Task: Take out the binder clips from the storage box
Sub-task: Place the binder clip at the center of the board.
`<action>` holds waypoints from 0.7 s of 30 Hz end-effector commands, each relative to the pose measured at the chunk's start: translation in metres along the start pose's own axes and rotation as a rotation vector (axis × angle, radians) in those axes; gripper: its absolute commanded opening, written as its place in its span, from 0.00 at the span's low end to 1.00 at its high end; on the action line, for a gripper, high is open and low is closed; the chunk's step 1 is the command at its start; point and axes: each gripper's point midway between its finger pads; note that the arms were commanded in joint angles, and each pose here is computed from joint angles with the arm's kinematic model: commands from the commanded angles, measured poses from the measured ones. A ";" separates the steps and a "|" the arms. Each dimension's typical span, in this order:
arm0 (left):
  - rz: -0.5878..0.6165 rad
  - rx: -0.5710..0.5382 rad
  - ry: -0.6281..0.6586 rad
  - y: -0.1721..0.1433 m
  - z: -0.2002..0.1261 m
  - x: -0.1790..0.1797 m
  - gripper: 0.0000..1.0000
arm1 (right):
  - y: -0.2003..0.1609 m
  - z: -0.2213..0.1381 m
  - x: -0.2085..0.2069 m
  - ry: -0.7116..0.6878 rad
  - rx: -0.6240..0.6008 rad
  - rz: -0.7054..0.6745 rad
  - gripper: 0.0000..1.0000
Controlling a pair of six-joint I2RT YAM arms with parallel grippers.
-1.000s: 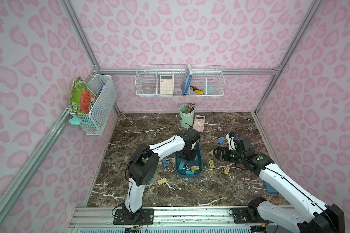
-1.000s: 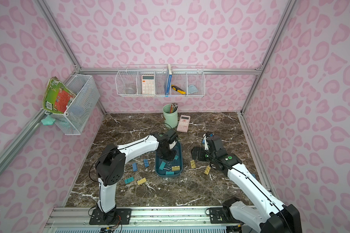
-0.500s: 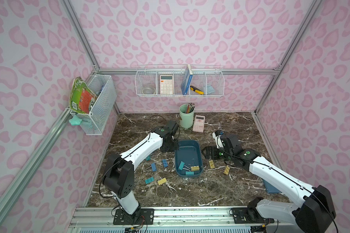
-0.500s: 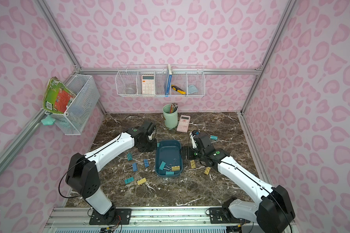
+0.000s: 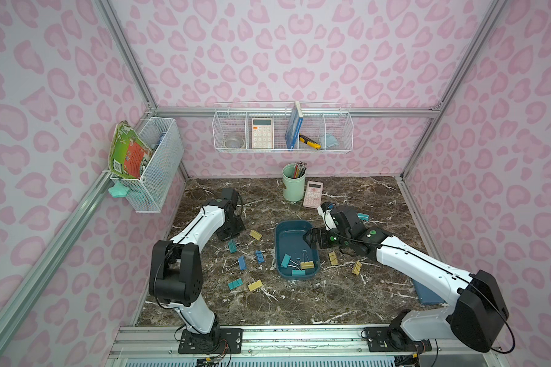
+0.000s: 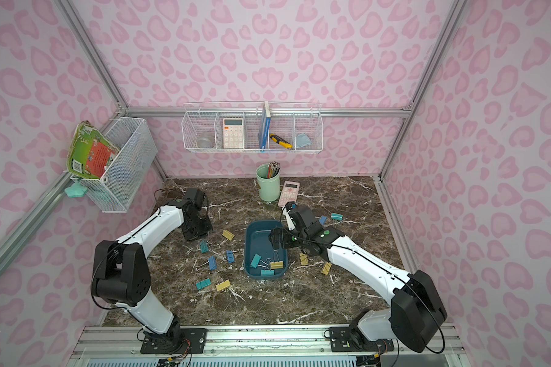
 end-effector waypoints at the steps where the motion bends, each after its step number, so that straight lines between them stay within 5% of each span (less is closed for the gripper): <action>1: 0.019 0.013 -0.017 0.016 0.012 -0.010 0.00 | 0.006 -0.001 0.004 0.008 -0.016 -0.006 0.99; 14: 0.013 0.102 -0.013 0.045 0.068 -0.025 0.00 | -0.006 0.009 0.012 -0.012 0.053 -0.040 0.99; 21: -0.018 0.092 -0.051 0.037 0.058 -0.024 0.25 | -0.026 0.041 0.015 -0.074 0.211 -0.088 0.99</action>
Point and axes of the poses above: each gripper's point midway between its finger pads, its own z axis out along the fingers, its own x axis along the line the jaws close on, y = z × x, and after that the axes turned 5 degrees about -z, right-handed
